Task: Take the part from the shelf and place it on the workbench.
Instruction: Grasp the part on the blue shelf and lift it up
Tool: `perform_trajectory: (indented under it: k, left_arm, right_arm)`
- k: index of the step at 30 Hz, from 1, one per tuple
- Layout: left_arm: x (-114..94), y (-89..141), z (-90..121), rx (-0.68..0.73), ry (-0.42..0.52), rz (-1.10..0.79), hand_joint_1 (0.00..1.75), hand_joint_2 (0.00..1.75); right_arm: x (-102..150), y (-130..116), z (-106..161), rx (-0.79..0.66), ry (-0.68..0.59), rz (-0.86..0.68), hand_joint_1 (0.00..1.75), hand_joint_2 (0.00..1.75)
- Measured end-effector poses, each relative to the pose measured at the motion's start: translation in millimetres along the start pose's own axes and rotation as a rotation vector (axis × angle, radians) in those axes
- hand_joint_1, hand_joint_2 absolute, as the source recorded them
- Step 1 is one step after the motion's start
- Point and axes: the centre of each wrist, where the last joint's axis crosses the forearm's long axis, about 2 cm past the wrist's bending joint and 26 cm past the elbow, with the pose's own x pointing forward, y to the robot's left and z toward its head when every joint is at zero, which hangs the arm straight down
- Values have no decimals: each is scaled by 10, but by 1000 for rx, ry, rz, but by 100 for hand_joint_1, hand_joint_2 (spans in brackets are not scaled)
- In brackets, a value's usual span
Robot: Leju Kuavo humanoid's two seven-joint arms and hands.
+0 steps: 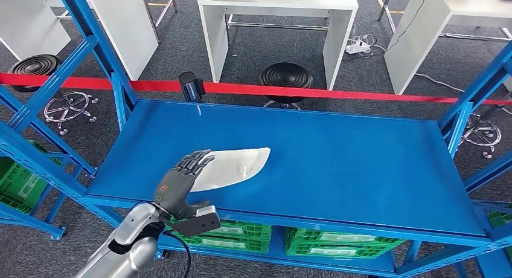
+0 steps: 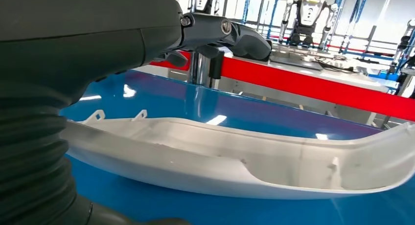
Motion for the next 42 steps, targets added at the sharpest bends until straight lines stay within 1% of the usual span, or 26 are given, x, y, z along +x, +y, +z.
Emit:
perform_trajectory:
  k: [13, 18, 24, 28, 29, 34, 42]
  left_arm:
    - [-147, -59, 41, -35, 48, 4, 0, 175]
    - [-167, -76, 11, -47, 46, 8, 0, 175]
    - [-174, -92, -77, -63, 39, 17, 1, 175]
    - [-173, -103, -142, -73, 38, 32, 172, 175]
    - [-174, -102, -159, -75, 37, 34, 175, 175]
    - [-185, -103, -250, -90, 26, 33, 175, 175]
    - [-202, -98, -322, -91, 23, 26, 175, 175]
  right_arm:
    - [1, 0, 0, 0, 0, 2, 0, 0]
    - [1, 0, 0, 0, 0, 2, 0, 0]
    - [2, 0, 0, 0, 0, 2, 0, 0]
    - [3, 0, 0, 0, 0, 2, 0, 0]
    - [3, 0, 0, 0, 0, 2, 0, 0]
    - [6, 0, -1, 0, -1, 1, 0, 0]
    - [6, 0, -1, 0, -3, 1, 0, 0]
